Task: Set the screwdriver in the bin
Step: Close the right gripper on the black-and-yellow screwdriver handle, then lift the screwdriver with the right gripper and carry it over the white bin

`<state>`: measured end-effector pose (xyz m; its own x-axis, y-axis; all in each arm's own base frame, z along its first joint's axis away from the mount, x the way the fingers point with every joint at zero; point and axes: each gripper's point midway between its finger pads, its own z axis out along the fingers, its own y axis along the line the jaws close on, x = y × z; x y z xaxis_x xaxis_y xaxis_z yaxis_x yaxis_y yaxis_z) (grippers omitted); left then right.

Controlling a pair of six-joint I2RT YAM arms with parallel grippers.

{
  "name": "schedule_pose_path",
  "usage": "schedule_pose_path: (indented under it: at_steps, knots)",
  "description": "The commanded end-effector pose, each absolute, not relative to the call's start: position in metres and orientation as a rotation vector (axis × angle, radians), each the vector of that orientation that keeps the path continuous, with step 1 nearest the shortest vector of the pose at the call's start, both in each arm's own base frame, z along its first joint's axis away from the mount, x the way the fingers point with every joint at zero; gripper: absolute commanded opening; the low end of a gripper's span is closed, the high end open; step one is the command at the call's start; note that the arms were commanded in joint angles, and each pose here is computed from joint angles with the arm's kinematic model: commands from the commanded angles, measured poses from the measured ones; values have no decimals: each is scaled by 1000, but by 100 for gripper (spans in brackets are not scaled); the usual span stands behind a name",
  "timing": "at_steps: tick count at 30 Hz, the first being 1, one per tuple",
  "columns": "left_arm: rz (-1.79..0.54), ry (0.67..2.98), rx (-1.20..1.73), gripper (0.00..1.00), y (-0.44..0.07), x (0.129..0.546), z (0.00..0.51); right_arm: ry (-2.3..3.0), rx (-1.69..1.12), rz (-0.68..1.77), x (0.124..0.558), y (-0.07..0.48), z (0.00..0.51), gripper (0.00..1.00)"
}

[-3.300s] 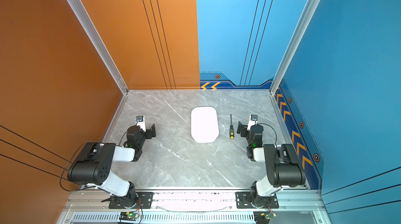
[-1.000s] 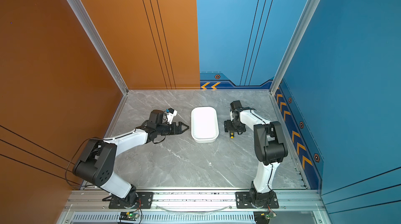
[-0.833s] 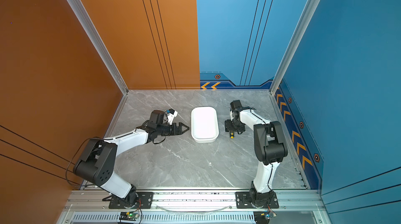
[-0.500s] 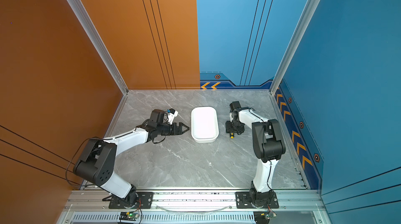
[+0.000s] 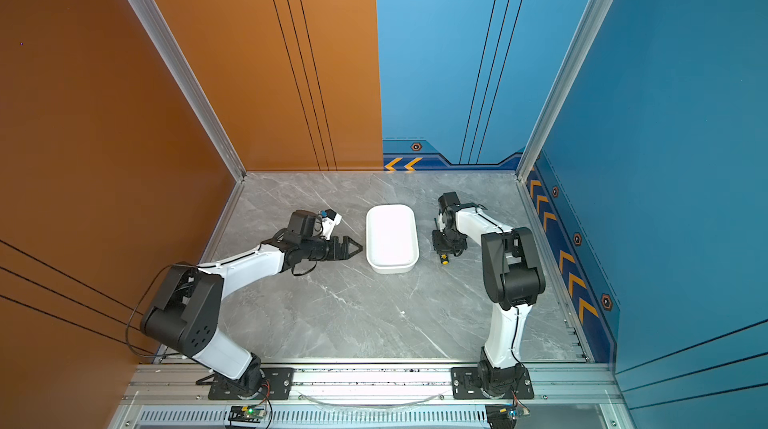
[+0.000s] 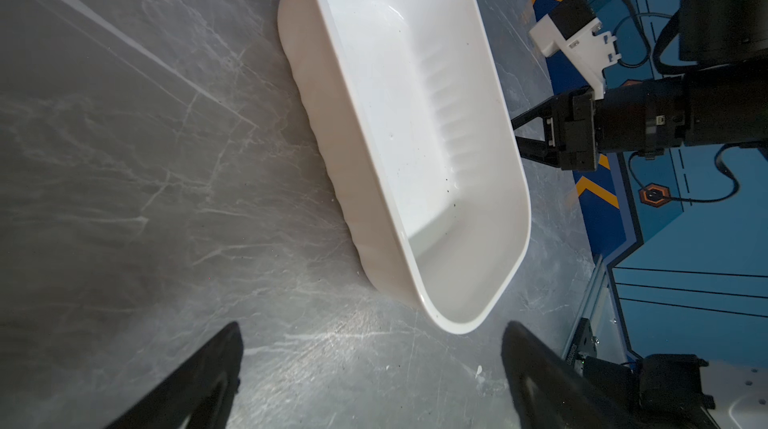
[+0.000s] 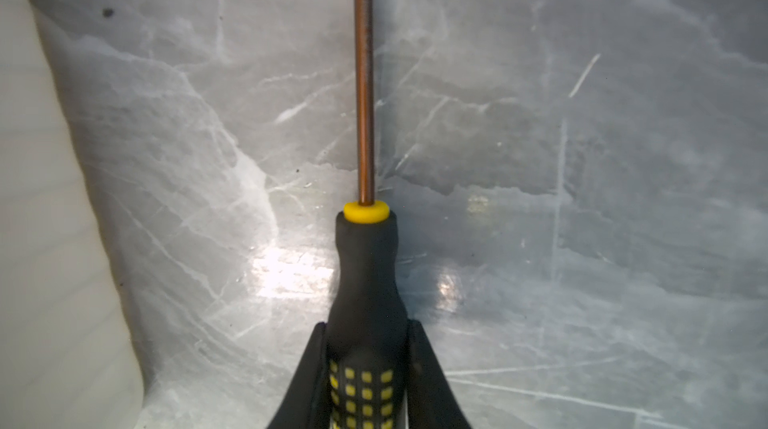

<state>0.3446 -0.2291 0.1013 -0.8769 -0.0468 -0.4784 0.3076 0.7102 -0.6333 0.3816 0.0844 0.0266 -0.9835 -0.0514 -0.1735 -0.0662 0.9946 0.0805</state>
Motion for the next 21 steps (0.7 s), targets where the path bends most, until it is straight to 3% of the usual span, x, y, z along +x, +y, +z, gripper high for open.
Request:
schedule_pose_path:
  at_steps: [1,6,14,21]
  knots:
    - [-970,2431,228,98,-227,348,111,3000,-59,124,376,83,24,14]
    - [-903,2421,240,98,-218,345,115,2955,13,201,377,85,48,9]
    - [-739,2391,184,98,-186,341,128,2808,55,279,376,102,130,7]
    - [-691,2366,85,98,-153,337,132,2741,-15,360,363,159,173,8]
